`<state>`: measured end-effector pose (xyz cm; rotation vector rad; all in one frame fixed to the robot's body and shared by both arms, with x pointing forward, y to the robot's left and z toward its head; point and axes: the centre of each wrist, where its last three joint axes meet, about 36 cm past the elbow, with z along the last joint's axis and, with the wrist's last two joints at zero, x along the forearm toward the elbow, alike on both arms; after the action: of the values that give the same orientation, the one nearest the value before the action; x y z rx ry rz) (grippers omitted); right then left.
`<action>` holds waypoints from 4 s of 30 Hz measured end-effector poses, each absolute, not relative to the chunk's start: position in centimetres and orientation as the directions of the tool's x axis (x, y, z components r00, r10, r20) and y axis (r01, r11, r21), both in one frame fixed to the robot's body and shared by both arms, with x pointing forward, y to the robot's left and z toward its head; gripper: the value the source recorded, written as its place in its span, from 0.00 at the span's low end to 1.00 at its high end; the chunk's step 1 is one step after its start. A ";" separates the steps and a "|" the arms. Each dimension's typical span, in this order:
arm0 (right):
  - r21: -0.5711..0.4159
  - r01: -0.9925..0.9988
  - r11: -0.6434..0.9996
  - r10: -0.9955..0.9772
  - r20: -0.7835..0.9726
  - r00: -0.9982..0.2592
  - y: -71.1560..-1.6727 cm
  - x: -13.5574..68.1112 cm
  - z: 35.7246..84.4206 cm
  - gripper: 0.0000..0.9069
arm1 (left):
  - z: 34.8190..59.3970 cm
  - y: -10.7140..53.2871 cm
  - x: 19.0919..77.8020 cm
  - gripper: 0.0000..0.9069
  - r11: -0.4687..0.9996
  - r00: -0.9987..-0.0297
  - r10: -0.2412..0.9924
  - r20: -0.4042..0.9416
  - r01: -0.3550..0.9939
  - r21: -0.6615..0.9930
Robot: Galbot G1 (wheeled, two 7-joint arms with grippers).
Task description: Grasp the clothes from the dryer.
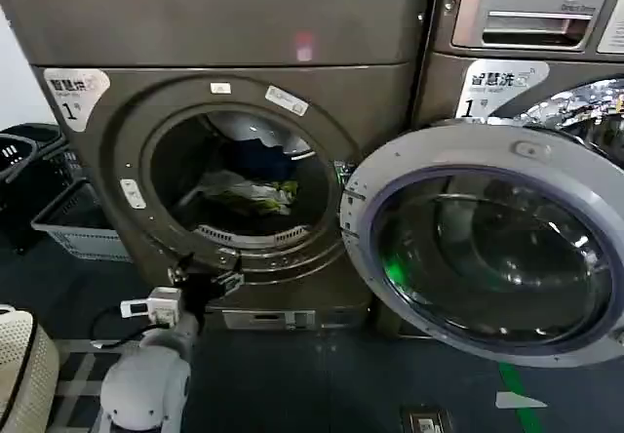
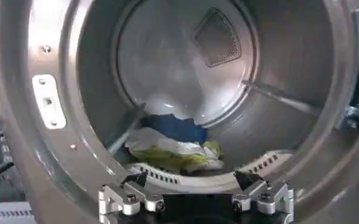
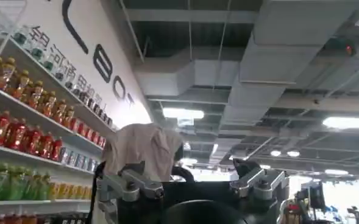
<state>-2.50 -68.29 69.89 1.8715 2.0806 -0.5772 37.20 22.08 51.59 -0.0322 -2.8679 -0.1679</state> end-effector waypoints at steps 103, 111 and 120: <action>-0.146 0.984 0.105 0.877 -0.454 -0.161 -68.6 -1.4 68.2 1.00 | 48.2 26.7 58.8 1.00 0.904 -0.967 -0.030 0.255 0.083 0.419; -0.147 0.983 0.107 0.879 -0.448 -0.163 -68.5 -1.4 67.9 1.00 | 49.6 27.0 61.4 1.00 0.563 -0.918 0.118 0.378 0.375 0.736; -0.155 0.981 0.114 0.874 -0.455 -0.174 -68.7 -1.1 68.3 1.00 | 52.7 27.7 64.6 1.00 0.081 -0.751 0.154 0.642 0.657 0.749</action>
<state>-1.10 -68.66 68.35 1.8356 2.1423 -0.6220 64.61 27.73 52.72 -0.8008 -1.9682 -1.7122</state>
